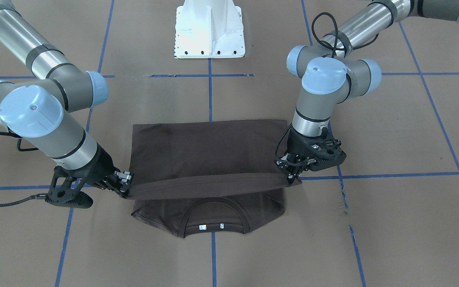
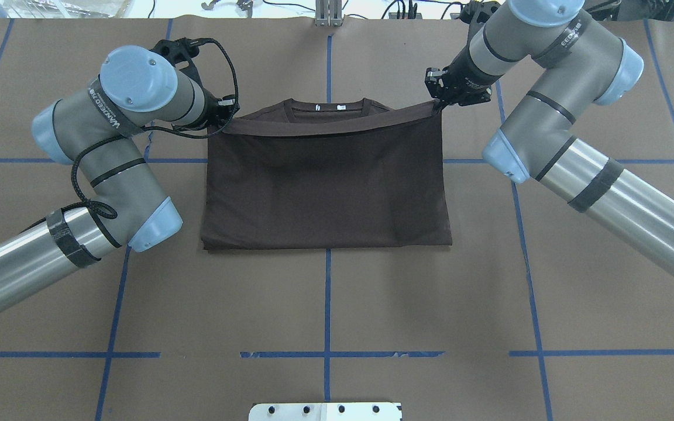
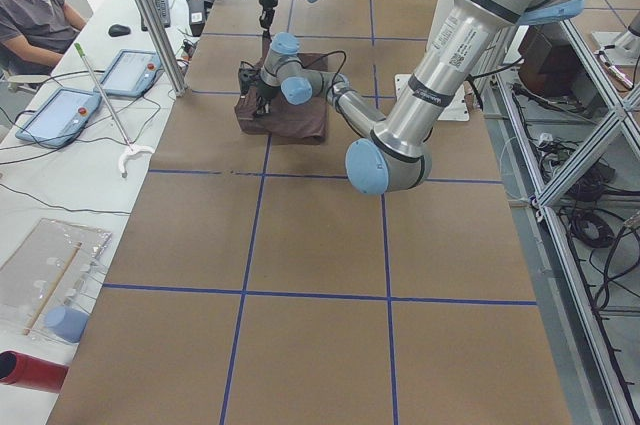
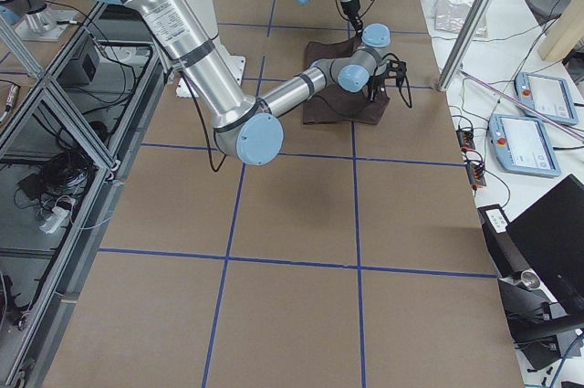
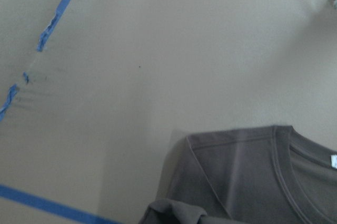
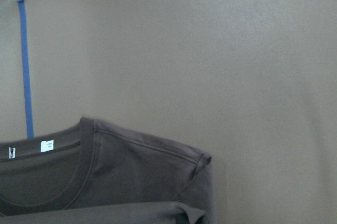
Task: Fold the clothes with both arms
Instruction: 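Lift the hem with both grippers and fold it over toward the collar, then lower the hem onto the collar edge and open both grippers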
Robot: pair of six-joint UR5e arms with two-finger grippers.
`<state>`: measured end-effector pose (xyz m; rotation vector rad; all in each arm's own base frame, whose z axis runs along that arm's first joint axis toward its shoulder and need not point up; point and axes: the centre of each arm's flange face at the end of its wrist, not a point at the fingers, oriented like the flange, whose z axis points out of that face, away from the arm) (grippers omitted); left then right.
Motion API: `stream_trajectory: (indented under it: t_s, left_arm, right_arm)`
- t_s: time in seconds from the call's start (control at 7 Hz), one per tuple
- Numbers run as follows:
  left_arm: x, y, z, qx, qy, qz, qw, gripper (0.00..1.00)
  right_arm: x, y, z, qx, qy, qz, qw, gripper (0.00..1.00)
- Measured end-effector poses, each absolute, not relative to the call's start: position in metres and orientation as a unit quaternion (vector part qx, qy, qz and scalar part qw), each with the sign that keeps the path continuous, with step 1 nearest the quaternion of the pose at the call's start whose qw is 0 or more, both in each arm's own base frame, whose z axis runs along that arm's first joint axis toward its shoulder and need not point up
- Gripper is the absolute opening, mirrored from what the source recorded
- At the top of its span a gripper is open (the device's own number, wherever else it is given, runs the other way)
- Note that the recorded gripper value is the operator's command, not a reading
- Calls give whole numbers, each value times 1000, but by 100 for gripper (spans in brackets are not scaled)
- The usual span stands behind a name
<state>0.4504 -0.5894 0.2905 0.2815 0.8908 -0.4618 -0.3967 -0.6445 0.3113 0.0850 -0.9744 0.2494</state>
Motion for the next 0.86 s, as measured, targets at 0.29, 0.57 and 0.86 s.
stream_trajectory:
  t_s: [0.29, 0.57, 0.86]
  left_arm:
    - [456, -611, 296, 138, 415, -220, 872, 0]
    - [457, -621, 295, 142, 410, -218, 874, 0]
    - [461, -625, 287, 143, 412, -218, 873, 0]
  right_arm:
    - [-398, -661, 327, 36, -459, 128, 878, 0]
    - [-398, -668, 324, 37, -458, 131, 878, 0]
    - [-402, -670, 311, 41, -463, 130, 876, 0]
